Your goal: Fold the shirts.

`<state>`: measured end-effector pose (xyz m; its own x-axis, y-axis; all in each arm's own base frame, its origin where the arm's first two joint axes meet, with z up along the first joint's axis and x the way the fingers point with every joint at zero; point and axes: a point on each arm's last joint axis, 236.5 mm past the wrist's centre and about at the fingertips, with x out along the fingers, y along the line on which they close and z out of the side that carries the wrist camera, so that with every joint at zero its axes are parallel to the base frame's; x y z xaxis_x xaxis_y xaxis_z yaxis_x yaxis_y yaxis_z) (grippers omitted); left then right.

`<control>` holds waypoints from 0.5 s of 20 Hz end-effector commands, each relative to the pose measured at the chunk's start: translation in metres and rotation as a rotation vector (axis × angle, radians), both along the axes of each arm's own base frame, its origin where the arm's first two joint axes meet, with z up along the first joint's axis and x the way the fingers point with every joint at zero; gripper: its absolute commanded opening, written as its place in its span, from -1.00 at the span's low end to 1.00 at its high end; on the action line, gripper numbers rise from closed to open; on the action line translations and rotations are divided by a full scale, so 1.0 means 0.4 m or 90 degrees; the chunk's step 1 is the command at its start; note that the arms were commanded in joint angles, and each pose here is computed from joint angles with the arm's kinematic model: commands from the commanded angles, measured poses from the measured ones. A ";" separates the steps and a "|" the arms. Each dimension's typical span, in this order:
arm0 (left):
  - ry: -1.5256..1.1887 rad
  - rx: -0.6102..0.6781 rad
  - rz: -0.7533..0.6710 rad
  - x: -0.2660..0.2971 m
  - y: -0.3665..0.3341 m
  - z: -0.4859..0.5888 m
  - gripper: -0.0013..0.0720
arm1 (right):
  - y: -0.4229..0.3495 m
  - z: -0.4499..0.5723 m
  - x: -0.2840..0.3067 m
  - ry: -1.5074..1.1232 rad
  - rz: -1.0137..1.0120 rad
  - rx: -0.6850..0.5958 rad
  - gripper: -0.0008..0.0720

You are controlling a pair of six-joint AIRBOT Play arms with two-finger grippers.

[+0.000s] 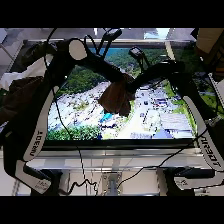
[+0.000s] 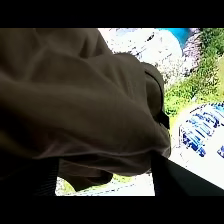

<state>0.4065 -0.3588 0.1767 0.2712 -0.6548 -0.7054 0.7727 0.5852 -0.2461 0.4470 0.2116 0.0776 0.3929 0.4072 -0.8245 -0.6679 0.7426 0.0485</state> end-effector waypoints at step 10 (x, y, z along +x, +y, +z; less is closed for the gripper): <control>-0.066 0.076 -0.002 0.018 0.066 0.009 -0.89 | 0.008 -0.108 0.080 -0.015 -0.037 -0.030 -0.89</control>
<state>0.3991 -0.3550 0.1909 0.2785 -0.6615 -0.6963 0.8071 0.5542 -0.2037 0.4632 0.2242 0.0376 0.3789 0.3876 -0.8404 -0.6605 0.7493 0.0478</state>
